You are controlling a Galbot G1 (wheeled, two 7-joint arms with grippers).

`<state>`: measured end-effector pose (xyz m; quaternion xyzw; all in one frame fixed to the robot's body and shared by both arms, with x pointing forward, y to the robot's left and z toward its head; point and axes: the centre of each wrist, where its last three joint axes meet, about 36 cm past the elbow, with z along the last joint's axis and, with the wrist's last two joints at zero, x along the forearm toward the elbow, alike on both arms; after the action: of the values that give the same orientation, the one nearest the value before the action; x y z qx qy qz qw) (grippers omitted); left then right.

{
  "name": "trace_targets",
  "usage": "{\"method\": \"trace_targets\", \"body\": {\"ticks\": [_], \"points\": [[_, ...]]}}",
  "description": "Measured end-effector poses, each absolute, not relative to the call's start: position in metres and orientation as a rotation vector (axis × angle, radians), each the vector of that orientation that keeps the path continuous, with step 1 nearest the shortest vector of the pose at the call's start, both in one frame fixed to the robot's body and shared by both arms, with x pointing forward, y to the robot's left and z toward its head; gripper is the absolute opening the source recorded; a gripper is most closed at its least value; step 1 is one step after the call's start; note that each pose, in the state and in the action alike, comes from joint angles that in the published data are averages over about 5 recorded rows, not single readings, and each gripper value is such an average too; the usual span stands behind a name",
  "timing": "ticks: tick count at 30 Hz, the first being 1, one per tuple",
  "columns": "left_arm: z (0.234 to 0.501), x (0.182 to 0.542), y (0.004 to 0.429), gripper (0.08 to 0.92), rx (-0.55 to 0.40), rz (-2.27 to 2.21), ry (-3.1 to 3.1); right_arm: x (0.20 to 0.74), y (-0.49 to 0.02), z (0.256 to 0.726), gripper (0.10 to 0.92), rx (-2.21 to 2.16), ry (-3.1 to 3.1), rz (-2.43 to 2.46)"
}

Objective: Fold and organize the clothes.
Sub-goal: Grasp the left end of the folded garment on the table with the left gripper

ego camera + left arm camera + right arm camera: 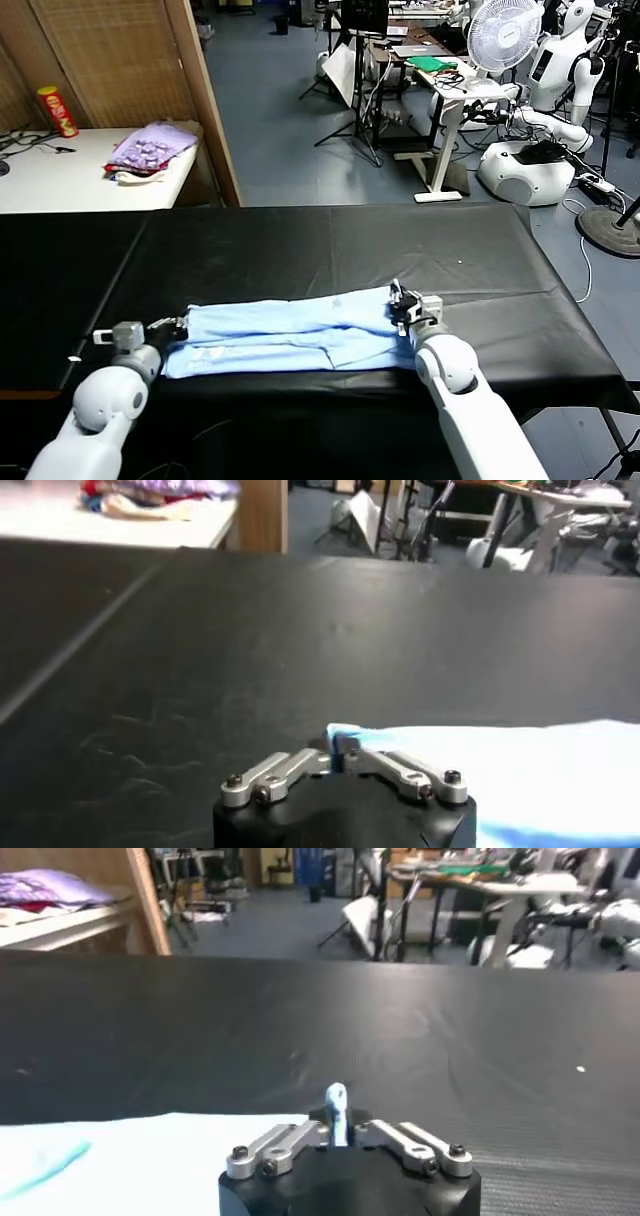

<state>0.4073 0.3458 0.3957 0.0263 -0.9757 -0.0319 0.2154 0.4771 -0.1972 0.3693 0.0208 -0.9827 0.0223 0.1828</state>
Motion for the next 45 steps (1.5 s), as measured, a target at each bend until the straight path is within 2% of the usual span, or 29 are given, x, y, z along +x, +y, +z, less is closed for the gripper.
{"method": "trace_targets", "body": {"ticks": [3, 6, 8, 11, 15, 17, 19, 23, 29, 32, 40, 42, 45], "points": [[0.392, 0.409, 0.340, 0.125, 0.097, -0.148, -2.749, 0.473, -0.200, 0.369, 0.180, 0.070, -2.780, 0.057], [0.392, 0.409, 0.337, 0.149, 0.100, -0.167, -2.765, 0.467, -0.206, 0.372, 0.306, 0.084, -2.786, 0.061], [0.393, 0.408, 0.337, 0.218, 0.099, -0.166, -2.772, 0.461, -0.212, 0.375, 0.423, 0.087, -2.790, 0.064], [0.397, 0.406, 0.341, 0.381, 0.100, -0.152, -2.778, 0.452, -0.219, 0.383, 0.590, 0.086, -2.799, 0.061], [0.404, 0.400, 0.347, 0.599, 0.101, -0.110, -2.773, 0.438, -0.226, 0.396, 0.759, 0.093, -2.813, 0.047], [0.408, 0.396, 0.349, 0.704, 0.092, -0.055, -2.763, 0.432, -0.227, 0.402, 0.788, 0.100, -2.824, 0.042], [0.411, 0.389, 0.348, 0.768, 0.076, 0.026, -2.749, 0.427, -0.226, 0.407, 0.795, 0.110, -2.835, 0.037], [0.415, 0.371, 0.343, 0.796, 0.047, 0.143, -2.726, 0.422, -0.222, 0.416, 0.798, 0.134, -2.854, 0.029], [0.402, 0.353, 0.331, 0.768, 0.068, 0.160, -2.701, 0.415, -0.221, 0.425, 0.798, 0.170, -2.875, 0.033], [0.395, 0.350, 0.326, 0.647, 0.083, 0.182, -2.695, 0.412, -0.222, 0.428, 0.798, 0.176, -2.880, 0.038], [0.388, 0.343, 0.314, 0.203, 0.104, 0.237, -2.696, 0.409, -0.222, 0.435, 0.798, 0.179, -2.899, 0.032], [0.387, 0.344, 0.314, 0.154, 0.115, 0.197, -2.714, 0.408, -0.223, 0.437, 0.798, 0.174, -2.904, 0.028], [0.383, 0.345, 0.319, 0.160, 0.144, 0.063, -2.759, 0.406, -0.224, 0.439, 0.798, 0.166, -2.910, 0.025]]}}
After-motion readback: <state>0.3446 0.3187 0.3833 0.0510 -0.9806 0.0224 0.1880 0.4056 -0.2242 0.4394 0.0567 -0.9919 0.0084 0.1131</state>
